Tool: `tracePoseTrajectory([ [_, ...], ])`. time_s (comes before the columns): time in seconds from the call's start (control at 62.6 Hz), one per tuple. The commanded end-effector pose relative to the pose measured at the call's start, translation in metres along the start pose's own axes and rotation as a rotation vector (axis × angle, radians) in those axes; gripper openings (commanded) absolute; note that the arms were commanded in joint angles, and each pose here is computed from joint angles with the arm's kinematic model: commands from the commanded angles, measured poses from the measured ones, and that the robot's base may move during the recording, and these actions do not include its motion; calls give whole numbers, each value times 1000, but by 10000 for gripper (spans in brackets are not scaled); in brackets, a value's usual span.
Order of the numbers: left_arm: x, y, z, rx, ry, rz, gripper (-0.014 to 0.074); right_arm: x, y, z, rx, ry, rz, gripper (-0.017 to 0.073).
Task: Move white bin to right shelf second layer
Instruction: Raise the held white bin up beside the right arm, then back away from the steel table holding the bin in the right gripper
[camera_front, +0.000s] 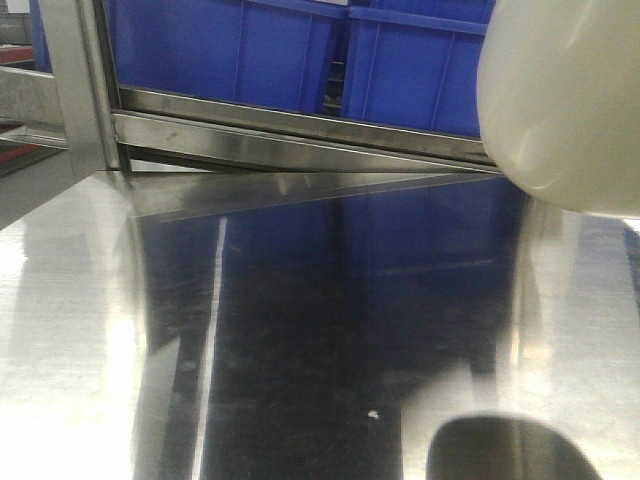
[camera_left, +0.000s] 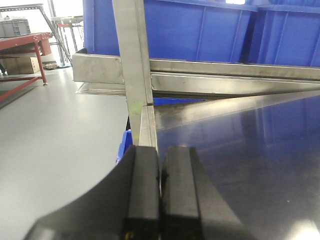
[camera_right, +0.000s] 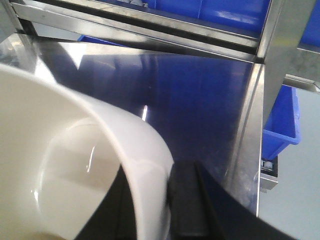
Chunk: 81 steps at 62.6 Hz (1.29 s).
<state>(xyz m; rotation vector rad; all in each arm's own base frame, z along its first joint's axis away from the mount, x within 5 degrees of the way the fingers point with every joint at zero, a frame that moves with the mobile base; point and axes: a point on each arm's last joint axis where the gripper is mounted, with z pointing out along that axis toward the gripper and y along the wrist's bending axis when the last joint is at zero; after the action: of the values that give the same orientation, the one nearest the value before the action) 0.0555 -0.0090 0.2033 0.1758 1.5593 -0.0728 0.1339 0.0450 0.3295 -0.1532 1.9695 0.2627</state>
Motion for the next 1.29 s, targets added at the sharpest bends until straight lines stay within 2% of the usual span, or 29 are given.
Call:
tracePoseTrajectory([
  [0.0, 4, 0, 0, -6, -62, 4, 85, -18, 3, -7, -33, -130, 3, 53],
  [1.277, 4, 0, 0, -6, -62, 4, 85, -18, 3, -7, -33, -130, 3, 53],
])
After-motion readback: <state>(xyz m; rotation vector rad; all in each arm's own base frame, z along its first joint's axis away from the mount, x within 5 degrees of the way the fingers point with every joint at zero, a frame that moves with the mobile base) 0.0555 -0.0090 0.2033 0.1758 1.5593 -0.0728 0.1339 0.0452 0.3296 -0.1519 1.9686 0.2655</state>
